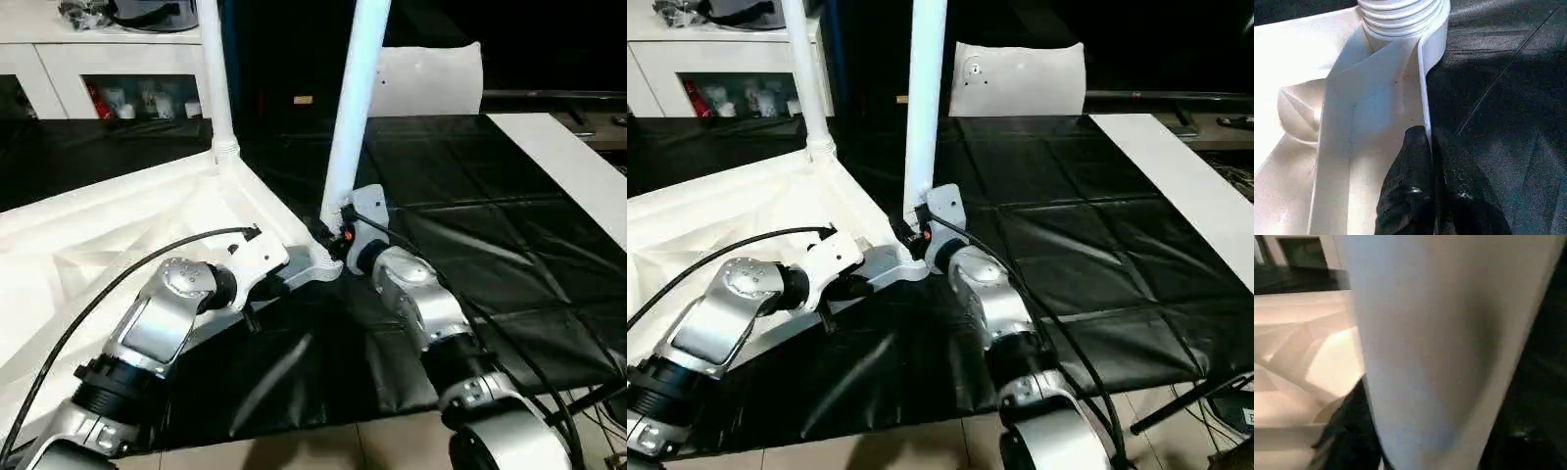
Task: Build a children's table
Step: Rotate leg to tighten
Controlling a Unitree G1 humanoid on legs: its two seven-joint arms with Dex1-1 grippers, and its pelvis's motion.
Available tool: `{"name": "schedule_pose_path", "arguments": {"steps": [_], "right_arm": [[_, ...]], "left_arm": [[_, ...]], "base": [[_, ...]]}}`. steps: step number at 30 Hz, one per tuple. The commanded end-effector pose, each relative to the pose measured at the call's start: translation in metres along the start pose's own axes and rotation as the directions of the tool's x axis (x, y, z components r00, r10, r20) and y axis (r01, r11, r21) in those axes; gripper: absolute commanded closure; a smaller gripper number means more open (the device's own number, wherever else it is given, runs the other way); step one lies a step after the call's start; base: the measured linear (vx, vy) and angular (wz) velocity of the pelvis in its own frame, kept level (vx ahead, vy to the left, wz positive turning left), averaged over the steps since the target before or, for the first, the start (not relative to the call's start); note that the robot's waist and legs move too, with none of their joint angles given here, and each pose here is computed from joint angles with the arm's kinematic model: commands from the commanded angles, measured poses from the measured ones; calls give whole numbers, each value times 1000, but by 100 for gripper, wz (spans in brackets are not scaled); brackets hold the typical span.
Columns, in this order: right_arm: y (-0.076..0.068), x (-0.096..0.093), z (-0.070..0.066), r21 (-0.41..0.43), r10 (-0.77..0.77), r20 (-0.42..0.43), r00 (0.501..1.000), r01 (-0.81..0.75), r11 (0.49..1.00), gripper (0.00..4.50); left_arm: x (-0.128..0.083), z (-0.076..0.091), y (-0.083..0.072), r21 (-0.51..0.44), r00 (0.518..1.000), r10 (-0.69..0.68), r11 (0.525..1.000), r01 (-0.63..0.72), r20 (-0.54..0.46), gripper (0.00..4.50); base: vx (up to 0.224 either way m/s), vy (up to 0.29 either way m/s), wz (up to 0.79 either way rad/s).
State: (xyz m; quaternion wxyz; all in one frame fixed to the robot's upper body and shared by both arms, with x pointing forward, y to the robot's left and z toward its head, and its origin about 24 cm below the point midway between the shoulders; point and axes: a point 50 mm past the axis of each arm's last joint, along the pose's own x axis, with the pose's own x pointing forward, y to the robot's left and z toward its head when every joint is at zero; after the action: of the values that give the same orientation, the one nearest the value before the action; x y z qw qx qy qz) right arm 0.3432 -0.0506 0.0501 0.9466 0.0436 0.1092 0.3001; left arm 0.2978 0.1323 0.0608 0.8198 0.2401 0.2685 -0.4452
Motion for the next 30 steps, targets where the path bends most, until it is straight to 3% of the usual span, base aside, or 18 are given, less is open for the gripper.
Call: {"name": "schedule_pose_path", "arguments": {"steps": [1, 7, 13, 18, 21, 22, 24, 30], "right_arm": [[-2, -2, -22, 53, -19, -93, 995, 24, 998, 174], [-5, -4, -21, 34, -11, -81, 997, 14, 999, 120], [-9, -26, -26, -46, 101, -71, 992, -105, 993, 77], [-12, -40, -28, -58, 126, -66, 990, -129, 990, 31], [-16, -55, -28, -62, 155, -44, 987, -157, 986, 9], [-16, -55, -28, -62, 155, -44, 987, -157, 986, 9], [-21, -75, -25, -88, 198, -23, 980, -199, 976, 3], [-28, -92, -22, -107, 210, -38, 977, -213, 971, 3]], "left_arm": [[11, 3, -16, 30, 995, -104, 994, 104, 6, 450], [11, 4, -12, 3, 994, -103, 995, 103, 41, 450], [7, 1, -1, 0, 992, -93, 996, 94, 88, 450], [5, 0, -1, 74, 984, -140, 988, 133, 107, 450], [0, -9, 0, 147, 981, -183, 974, 172, 65, 450], [0, -9, 0, 147, 981, -183, 974, 172, 65, 450], [-8, -22, 9, 187, 982, -189, 965, 183, 15, 450], [-14, -25, 16, 141, 985, -170, 976, 163, 40, 450]], "base": [[0, 0, 0], [0, 0, 0], [0, 0, 0], [0, 0, 0], [0, 0, 0], [0, 0, 0], [0, 0, 0], [0, 0, 0]]}}
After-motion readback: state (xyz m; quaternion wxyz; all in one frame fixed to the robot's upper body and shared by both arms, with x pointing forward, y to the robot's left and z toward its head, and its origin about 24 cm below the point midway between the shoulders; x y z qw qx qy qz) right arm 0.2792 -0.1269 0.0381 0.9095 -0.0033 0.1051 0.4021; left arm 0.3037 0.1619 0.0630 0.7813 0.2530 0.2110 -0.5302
